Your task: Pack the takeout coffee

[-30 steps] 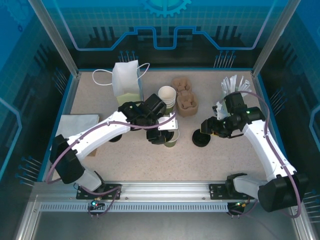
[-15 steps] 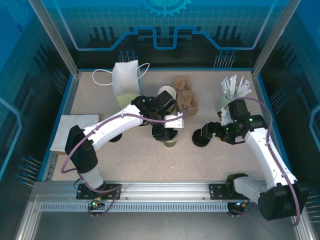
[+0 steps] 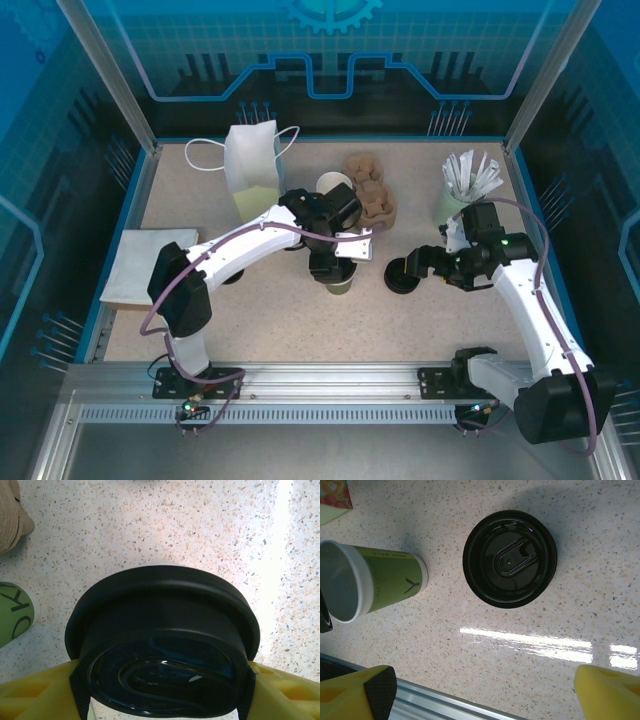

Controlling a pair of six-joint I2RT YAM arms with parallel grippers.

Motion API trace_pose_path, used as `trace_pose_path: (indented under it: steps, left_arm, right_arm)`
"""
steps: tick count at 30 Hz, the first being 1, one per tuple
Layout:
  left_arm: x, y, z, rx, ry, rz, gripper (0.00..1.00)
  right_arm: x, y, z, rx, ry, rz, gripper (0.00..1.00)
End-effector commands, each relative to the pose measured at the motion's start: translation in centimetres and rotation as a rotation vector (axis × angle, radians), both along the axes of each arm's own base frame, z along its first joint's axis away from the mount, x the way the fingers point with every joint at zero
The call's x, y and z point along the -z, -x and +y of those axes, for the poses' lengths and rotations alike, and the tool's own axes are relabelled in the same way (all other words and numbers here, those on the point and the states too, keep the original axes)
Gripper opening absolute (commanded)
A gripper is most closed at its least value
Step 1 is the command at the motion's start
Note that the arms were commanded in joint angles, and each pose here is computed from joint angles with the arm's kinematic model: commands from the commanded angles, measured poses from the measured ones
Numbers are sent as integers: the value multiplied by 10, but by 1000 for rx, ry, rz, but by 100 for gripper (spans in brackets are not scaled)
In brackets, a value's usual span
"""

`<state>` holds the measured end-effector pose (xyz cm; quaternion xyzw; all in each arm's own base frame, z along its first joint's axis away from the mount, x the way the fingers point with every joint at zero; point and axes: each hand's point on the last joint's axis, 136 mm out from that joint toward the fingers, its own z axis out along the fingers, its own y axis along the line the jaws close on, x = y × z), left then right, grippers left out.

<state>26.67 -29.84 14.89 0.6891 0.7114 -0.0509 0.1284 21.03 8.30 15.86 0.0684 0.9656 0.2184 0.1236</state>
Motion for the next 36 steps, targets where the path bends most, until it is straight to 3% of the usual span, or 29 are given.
trace_pose_path:
  steps: [1,14,22,36]
  left_arm:
    - [-5,1,2,20,-27,-7,72]
    - [-15,-2,5,32,-63,-41,72]
    - [-9,0,10,33,-98,-32,72]
    - [1,1,7,40,-123,9,72]
  right_arm:
    - [1,1,-2,-1,-7,-9,94]
    - [6,1,-3,3,-12,1,94]
    - [10,3,-8,12,7,9,99]
    - [12,6,-10,14,7,7,99]
